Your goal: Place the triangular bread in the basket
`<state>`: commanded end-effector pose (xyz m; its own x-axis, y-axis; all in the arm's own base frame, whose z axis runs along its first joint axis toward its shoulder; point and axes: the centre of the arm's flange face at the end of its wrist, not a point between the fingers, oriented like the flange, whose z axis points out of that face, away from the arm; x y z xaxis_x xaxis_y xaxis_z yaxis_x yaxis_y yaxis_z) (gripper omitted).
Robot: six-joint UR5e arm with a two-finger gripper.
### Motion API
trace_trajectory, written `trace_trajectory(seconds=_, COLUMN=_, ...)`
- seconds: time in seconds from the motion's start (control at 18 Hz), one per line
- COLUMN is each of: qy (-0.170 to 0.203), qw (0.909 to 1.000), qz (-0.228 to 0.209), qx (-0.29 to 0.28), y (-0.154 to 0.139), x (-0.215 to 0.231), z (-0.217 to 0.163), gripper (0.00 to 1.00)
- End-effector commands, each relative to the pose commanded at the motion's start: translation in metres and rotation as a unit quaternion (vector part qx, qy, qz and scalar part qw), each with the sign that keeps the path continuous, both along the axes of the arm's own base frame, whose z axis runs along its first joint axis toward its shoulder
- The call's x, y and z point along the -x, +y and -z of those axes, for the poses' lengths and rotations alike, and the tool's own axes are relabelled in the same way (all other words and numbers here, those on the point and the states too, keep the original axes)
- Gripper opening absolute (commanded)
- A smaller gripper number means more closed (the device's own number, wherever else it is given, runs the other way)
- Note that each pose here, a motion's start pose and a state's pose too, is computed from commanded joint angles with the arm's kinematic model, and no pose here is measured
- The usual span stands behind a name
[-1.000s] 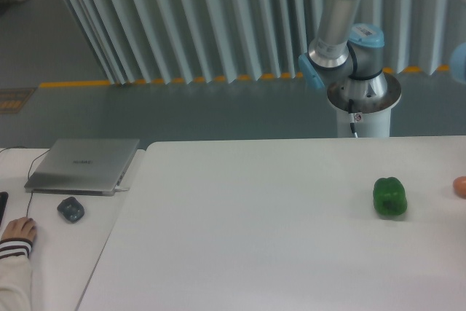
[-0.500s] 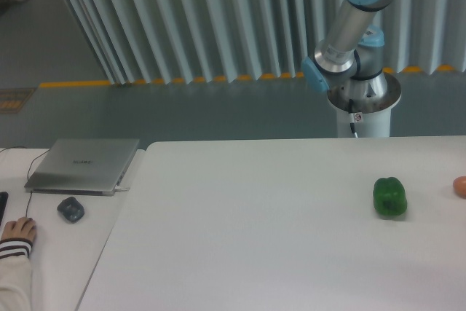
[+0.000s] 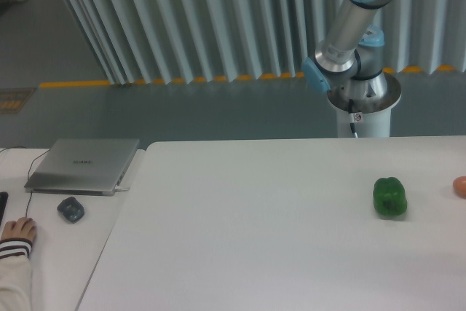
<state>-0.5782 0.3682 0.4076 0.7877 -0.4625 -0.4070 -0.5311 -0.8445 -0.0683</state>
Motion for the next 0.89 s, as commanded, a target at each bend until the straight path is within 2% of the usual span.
trace_trajectory(seconds=0.06, qy=-0.020, qw=0.9997, qz=0.011, qx=0.008, y=0.010, x=-0.026, z=-0.008, gripper=1.00)
trace_trajectory(seconds=0.22, qy=-0.083, qw=0.9954, qz=0.028, qx=0.037, y=0.018, x=-0.075, z=-0.028, gripper=1.00)
trace_trajectory(seconds=0.28, qy=-0.112, qw=0.9917, qz=0.037, qx=0.051, y=0.022, x=-0.091, z=-0.029, gripper=1.00)
trace_trajectory(seconds=0.39, qy=-0.143, qw=0.9857, qz=0.045, qx=0.077, y=0.025, x=-0.106, z=-0.024, gripper=1.00)
trace_trajectory(seconds=0.5, qy=-0.145, qw=0.9815, qz=0.054, qx=0.113, y=0.033, x=-0.119, z=-0.018, gripper=1.00)
trace_trajectory(seconds=0.61, qy=-0.126, qw=0.9767, qz=0.062, qx=0.163, y=0.039, x=-0.124, z=-0.012, gripper=1.00)
trace_trajectory(seconds=0.72, qy=-0.121, qw=0.9739, qz=0.076, qx=0.177, y=0.054, x=-0.134, z=-0.006, gripper=1.00)
trace_trajectory(seconds=0.89, qy=-0.129, qw=0.9725, qz=0.080, qx=0.177, y=0.058, x=-0.133, z=0.004, gripper=1.00)
